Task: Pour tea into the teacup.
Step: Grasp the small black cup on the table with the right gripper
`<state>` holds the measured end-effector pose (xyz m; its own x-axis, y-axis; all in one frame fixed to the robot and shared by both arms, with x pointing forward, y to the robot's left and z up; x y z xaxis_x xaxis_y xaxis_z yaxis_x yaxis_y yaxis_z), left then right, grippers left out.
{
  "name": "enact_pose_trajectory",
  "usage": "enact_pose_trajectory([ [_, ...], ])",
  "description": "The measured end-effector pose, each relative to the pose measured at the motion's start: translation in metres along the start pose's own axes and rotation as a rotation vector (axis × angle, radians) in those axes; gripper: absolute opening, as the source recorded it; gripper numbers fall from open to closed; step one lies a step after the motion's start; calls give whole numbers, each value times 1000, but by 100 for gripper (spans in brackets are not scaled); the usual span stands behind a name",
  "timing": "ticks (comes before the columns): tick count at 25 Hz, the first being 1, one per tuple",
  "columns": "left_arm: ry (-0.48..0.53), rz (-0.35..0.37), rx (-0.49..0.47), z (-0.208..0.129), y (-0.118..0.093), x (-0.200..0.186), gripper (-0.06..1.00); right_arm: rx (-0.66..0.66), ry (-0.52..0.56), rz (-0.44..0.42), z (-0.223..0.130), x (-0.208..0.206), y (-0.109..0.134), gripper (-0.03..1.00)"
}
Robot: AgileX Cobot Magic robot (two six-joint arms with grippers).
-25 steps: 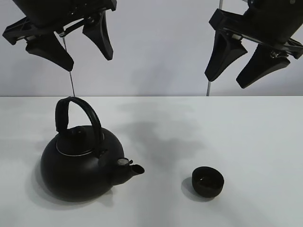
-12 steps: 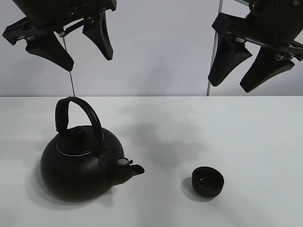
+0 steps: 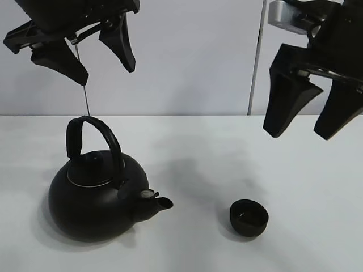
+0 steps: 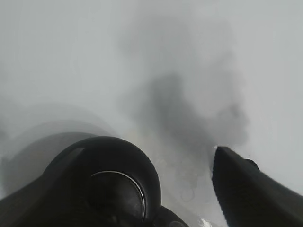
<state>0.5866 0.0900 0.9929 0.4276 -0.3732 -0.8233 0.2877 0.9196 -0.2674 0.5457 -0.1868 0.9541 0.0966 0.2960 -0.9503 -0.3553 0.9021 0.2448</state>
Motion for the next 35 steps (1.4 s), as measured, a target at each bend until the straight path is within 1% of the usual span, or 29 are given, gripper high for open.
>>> enact_pose_trajectory([
  [3, 0, 0, 0, 0, 0, 0, 52, -6, 31, -8, -9, 9, 0, 63],
  [5, 0, 0, 0, 0, 0, 0, 52, -36, 38, -22, -12, 16, 4, 62],
  [7, 0, 0, 0, 0, 0, 0, 52, -84, 43, -42, -14, 24, 14, 62],
  [11, 0, 0, 0, 0, 0, 0, 52, -205, 59, -119, -18, 34, 33, 62],
  [13, 0, 0, 0, 0, 0, 0, 52, -249, 60, -165, -18, 36, 36, 62],
  [17, 0, 0, 0, 0, 0, 0, 52, -262, 48, -210, -17, 36, 35, 62],
  [21, 0, 0, 0, 0, 0, 0, 52, -261, 35, -215, -12, 41, 34, 62],
  [29, 0, 0, 0, 0, 0, 0, 52, -222, 120, -179, -16, 76, 32, 62],
  [35, 0, 0, 0, 0, 0, 0, 52, -211, 102, -164, -13, 80, 34, 62],
])
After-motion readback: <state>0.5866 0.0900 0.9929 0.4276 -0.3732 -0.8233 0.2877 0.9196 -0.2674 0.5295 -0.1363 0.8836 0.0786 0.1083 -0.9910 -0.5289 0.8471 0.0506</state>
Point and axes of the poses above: a point on each arm's last joint axis where the gripper is mounted, x pointing out along that axis toward the gripper, y along the wrist's bending axis when the last joint is at zero, z = x × y, the point moved 8 cm from there along x, pointing out along that axis toward the gripper, and after that the axes turned 5 degrees about x, right-handed, at the moved point
